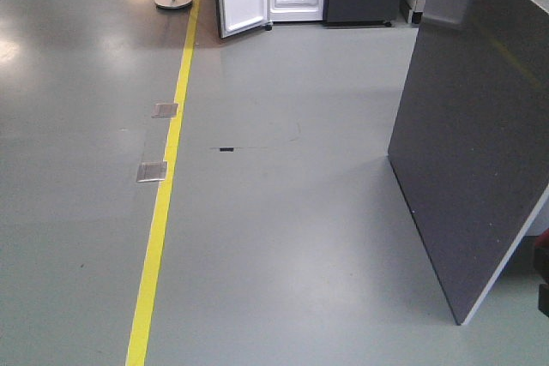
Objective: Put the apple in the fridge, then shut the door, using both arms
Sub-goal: 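Hold the apple in the right gripper while driving toward the refrigerator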
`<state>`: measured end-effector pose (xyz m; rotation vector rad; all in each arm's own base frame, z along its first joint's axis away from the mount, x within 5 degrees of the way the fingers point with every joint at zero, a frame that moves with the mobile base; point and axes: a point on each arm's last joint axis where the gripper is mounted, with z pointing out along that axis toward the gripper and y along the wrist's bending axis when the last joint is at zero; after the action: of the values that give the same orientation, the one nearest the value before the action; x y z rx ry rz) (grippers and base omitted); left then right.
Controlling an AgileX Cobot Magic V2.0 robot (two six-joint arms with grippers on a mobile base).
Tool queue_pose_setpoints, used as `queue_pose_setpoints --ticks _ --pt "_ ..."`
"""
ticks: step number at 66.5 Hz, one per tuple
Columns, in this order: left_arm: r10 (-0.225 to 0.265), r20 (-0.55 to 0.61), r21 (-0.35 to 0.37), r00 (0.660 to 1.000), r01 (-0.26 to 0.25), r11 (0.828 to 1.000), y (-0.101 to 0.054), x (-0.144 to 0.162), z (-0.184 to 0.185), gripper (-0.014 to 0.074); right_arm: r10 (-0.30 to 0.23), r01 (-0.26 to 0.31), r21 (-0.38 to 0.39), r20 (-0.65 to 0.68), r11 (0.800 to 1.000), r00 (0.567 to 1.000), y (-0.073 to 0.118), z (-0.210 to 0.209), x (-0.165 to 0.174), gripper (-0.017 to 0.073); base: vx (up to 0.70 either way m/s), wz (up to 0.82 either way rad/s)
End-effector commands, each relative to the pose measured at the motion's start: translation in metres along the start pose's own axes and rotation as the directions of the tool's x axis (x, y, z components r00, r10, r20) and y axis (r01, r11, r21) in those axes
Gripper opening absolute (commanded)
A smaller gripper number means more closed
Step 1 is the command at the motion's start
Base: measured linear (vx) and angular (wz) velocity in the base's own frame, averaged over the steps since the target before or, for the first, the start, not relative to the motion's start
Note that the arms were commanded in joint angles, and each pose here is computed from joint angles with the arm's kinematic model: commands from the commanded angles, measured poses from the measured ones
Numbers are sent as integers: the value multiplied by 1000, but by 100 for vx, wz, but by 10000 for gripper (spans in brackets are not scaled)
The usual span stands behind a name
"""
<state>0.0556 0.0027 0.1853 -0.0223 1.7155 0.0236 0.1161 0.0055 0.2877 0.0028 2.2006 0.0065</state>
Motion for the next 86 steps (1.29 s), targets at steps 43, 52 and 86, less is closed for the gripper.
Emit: queue_pose_setpoints --ticks 43,52,86 --pt "-9 66 23 998 7 1000 -2 -1 0 -6 -23 24 -7 96 1000 995 1 -4 -15 153 19 3" --pt "-9 66 23 998 7 1000 -2 -1 0 -6 -23 24 -7 96 1000 995 1 -4 -15 153 17 0" --pt "-9 66 23 998 7 1000 -2 -1 0 -6 -23 24 -7 96 1000 995 1 -4 -15 153 14 -2"
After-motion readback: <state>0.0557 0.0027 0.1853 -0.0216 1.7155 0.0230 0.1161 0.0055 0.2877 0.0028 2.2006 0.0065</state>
